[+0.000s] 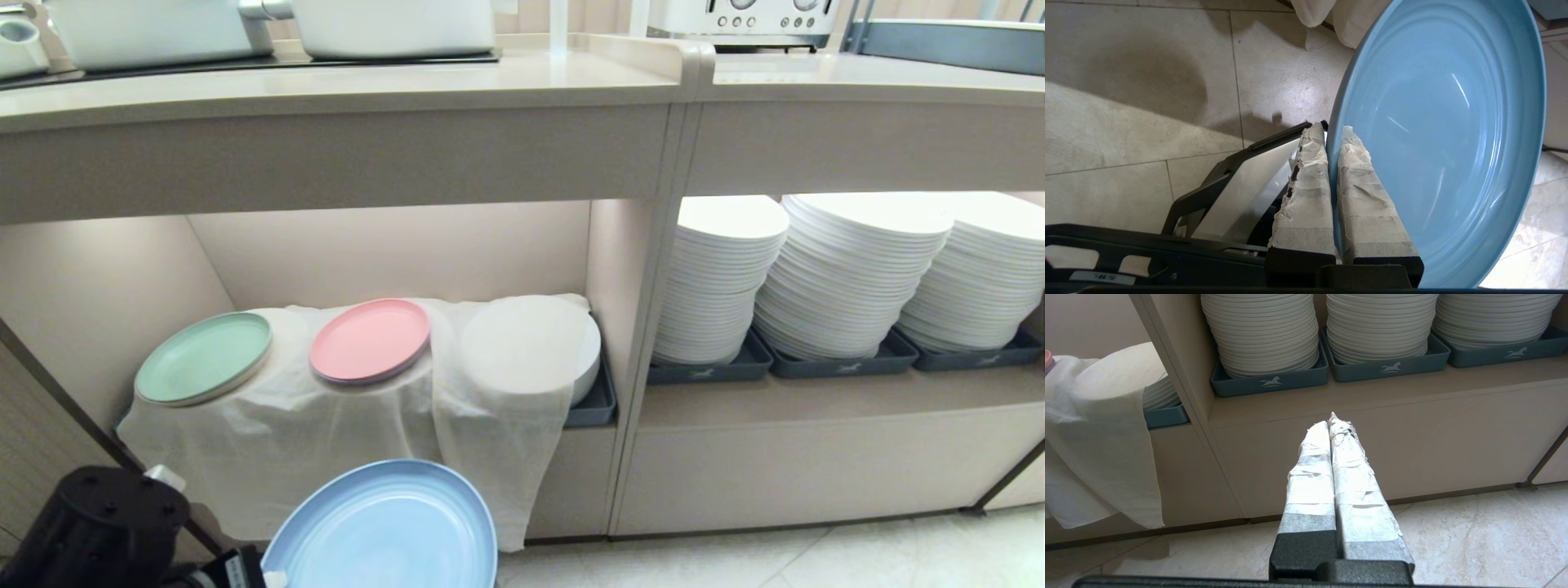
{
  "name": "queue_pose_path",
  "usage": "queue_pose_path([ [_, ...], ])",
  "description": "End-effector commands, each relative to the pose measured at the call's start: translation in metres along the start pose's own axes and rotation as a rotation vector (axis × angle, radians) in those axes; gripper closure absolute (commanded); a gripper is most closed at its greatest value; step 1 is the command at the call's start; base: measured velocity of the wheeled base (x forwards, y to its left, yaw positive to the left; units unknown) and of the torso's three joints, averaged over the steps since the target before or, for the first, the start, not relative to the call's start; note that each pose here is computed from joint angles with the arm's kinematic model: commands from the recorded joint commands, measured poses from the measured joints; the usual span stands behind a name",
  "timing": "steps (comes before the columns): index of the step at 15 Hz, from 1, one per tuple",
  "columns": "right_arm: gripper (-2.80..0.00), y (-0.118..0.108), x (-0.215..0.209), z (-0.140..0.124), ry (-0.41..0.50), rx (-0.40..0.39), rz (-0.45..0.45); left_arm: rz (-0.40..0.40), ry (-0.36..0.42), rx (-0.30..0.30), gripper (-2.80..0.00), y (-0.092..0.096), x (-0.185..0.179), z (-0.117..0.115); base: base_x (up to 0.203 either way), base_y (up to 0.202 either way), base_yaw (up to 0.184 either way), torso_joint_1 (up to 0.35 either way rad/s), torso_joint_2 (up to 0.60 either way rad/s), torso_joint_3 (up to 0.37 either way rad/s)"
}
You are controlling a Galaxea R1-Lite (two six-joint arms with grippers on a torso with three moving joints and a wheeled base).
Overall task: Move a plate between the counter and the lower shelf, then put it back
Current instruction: Put the plate
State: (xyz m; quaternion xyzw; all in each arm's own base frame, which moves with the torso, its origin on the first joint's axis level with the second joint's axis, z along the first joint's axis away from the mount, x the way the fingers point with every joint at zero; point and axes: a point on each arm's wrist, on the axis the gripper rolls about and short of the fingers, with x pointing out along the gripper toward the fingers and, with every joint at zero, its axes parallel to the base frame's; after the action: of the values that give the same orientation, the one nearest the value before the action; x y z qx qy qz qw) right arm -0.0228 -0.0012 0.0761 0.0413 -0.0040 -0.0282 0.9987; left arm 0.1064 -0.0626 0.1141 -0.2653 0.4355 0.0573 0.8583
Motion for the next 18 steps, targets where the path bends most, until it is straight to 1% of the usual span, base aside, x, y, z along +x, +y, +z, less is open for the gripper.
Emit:
queue_pose_path([
  [1,0.00,0.000,0.000,0.000,0.000,0.000,0.000,-0.021,-0.014,-0.012,0.00,0.005,-0.008,-0.001,0.000,0.000,0.000,0.000,0.00,0.000],
  [9,0.00,0.000,0.000,0.000,0.000,0.000,0.000,-0.027,-0.023,-0.025,0.00,0.009,-0.011,-0.002,0.000,0.000,0.000,0.000,0.00,0.000],
  [10,0.00,0.000,0.000,0.000,0.000,0.000,0.001,-0.040,-0.030,-0.028,0.00,0.010,-0.013,-0.002,0.000,0.000,0.000,0.000,0.00,0.000],
  [18,0.00,0.000,0.000,0.000,0.000,0.000,0.000,-0.043,-0.034,-0.030,0.00,0.024,-0.017,-0.010,0.000,0.000,0.000,0.000,0.00,0.000],
])
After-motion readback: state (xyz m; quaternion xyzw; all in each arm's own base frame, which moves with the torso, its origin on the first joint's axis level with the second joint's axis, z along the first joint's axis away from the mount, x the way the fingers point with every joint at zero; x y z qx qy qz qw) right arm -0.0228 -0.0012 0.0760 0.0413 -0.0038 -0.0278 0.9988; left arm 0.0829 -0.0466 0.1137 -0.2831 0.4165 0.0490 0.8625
